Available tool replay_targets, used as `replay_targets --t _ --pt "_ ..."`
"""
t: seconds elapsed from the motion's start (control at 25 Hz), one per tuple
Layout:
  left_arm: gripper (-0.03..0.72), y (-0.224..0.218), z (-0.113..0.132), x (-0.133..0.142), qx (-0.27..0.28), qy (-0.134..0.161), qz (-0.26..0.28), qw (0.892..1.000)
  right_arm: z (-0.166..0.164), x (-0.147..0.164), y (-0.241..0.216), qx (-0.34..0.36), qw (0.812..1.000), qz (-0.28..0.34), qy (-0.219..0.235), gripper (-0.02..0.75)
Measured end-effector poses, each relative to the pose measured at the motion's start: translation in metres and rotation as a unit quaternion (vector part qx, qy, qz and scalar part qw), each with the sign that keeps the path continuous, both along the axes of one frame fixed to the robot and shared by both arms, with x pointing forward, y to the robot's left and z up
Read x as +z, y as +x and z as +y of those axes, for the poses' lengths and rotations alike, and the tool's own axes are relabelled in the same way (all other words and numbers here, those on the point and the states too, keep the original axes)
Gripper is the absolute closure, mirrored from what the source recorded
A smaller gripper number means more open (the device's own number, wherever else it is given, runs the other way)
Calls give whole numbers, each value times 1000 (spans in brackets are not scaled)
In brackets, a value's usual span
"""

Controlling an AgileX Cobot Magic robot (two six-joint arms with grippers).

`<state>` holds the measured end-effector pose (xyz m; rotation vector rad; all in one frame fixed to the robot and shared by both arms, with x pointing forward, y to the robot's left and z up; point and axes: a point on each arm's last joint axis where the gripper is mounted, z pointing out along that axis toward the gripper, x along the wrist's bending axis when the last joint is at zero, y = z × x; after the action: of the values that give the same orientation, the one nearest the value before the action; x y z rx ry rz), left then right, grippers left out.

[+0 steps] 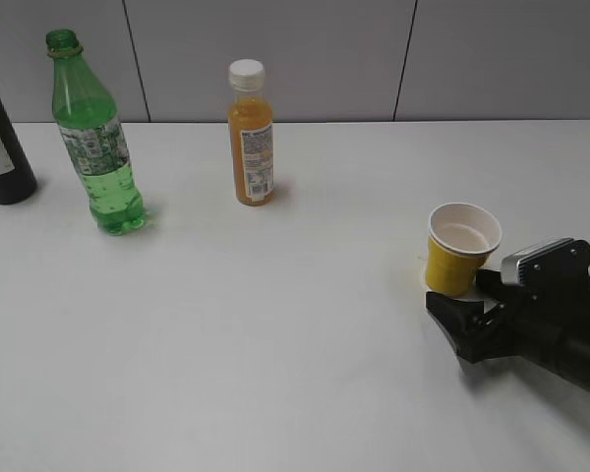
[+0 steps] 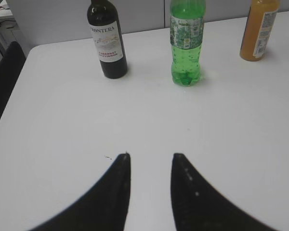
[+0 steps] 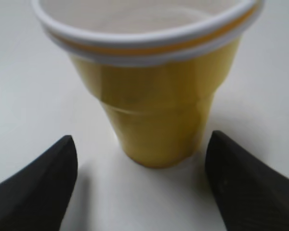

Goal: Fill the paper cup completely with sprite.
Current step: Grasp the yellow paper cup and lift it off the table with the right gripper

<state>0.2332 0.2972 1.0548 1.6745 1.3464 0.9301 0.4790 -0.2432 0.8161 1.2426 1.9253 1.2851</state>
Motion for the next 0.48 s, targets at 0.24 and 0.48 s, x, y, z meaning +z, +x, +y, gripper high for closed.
replay_targets --t 0.24,0.48 --pt "456 0 0 0 0 0 0 1000 2 -5 11 3 1000 -17 7 101" --pt "454 0 0 0 0 0 0 1000 3 -6 26 4 1000 -30 4 106"
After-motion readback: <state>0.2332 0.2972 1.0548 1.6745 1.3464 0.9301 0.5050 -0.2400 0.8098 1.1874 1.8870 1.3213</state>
